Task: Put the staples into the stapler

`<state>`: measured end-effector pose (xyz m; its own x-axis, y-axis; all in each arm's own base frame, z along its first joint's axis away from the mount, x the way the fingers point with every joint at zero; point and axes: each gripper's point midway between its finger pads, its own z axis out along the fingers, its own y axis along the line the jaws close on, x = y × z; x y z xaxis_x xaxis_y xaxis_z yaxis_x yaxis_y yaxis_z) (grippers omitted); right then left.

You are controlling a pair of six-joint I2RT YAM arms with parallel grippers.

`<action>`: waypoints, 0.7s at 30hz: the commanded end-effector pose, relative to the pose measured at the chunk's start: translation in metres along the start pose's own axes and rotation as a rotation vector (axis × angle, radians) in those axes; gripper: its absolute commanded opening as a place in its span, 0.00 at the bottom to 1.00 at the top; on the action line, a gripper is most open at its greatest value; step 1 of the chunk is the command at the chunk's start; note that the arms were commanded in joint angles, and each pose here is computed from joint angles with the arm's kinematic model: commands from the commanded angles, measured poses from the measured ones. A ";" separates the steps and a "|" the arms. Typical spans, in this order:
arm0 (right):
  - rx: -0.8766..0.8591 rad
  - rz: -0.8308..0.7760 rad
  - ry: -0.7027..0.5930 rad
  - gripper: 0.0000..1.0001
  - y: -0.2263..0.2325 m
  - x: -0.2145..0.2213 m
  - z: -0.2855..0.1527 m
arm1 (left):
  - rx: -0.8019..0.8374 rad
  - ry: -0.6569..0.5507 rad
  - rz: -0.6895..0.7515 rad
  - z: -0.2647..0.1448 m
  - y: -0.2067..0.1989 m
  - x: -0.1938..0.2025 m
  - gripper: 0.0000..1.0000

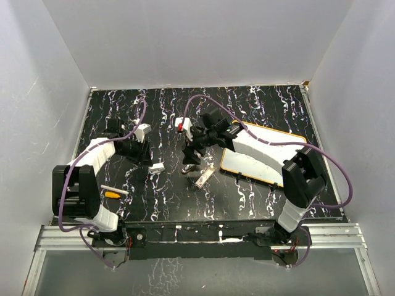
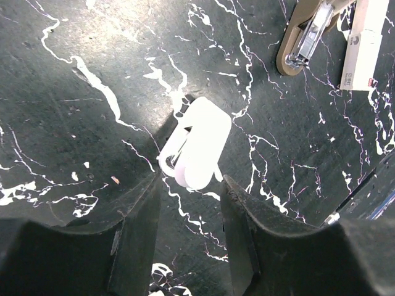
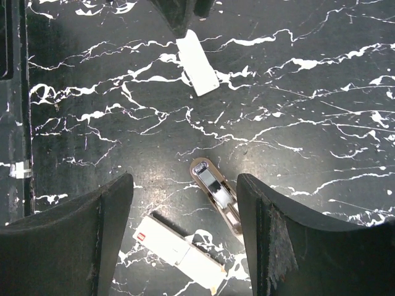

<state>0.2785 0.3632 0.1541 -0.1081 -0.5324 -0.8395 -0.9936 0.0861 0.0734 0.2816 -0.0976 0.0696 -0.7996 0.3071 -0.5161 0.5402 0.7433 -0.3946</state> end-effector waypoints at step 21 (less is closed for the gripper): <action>0.028 -0.020 -0.063 0.70 -0.004 -0.015 -0.022 | -0.047 0.139 -0.001 0.029 0.011 0.047 0.28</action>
<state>0.2805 0.3536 0.1569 -0.1217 -0.5233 -0.8434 -0.9917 0.0999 0.0811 0.2580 -0.0927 0.0210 -0.8393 0.3676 -0.4006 0.5156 0.7720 -0.3717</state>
